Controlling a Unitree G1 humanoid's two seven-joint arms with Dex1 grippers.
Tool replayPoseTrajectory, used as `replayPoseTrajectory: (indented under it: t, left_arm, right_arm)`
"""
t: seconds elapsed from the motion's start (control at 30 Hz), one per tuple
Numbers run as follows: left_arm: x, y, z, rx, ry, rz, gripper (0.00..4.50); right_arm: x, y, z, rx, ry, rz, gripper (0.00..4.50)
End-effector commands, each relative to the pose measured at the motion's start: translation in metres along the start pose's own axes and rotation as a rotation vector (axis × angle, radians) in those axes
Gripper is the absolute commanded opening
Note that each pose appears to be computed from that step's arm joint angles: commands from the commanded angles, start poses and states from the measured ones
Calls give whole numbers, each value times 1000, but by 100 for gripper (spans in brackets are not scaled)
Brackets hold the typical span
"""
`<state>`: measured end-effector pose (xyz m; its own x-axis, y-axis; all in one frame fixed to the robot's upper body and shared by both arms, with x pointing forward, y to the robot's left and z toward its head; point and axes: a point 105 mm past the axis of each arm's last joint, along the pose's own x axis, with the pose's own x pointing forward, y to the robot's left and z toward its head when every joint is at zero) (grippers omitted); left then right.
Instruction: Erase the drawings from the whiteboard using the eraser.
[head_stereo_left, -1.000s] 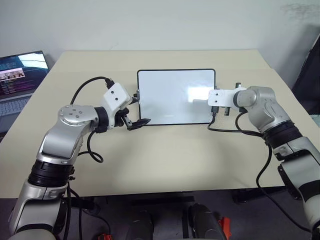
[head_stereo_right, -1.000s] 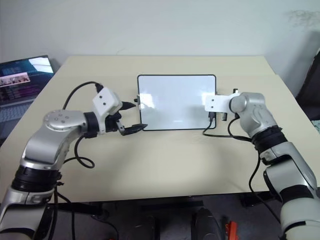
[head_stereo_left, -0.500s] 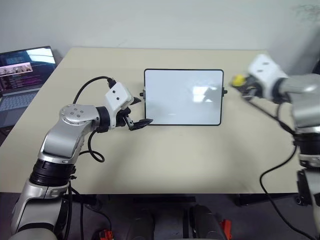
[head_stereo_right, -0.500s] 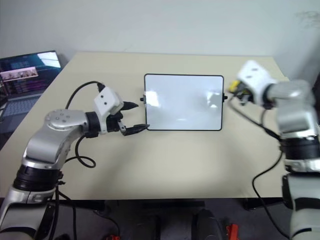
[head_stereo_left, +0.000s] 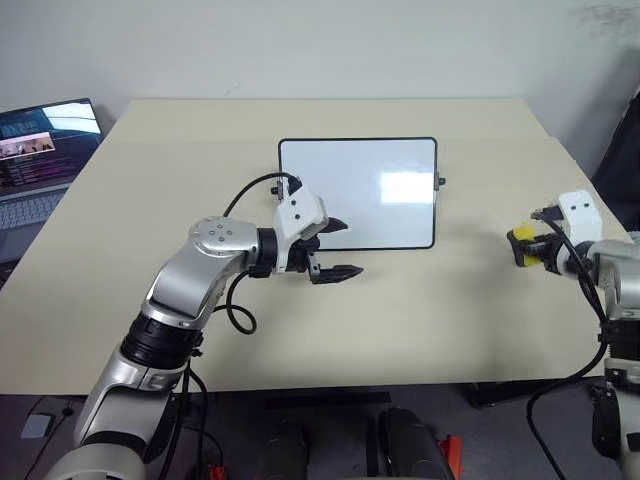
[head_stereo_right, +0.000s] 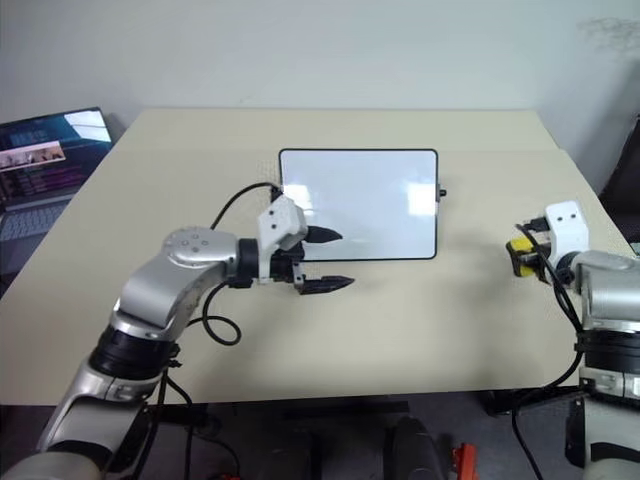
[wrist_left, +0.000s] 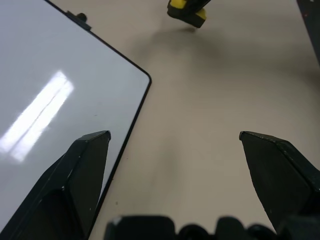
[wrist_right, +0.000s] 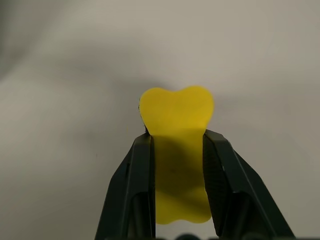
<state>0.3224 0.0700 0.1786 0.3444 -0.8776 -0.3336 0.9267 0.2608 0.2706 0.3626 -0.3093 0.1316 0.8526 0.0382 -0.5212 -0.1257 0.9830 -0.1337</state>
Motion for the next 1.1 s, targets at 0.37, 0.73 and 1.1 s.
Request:
replayPoseTrajectory:
  t: [0.37,0.73,1.1]
  left_arm:
    - [4,0,11,45,-36,-22,450]
    - [4,3,11,52,-39,-12,450]
    - [2,6,10,53,-35,7,450]
  right_arm:
    - [3,-25,-9,72,30,-110,96]
    - [-7,-55,-16,46,68,-121,96]
    - [-7,-54,-3,56,30,-66,435]
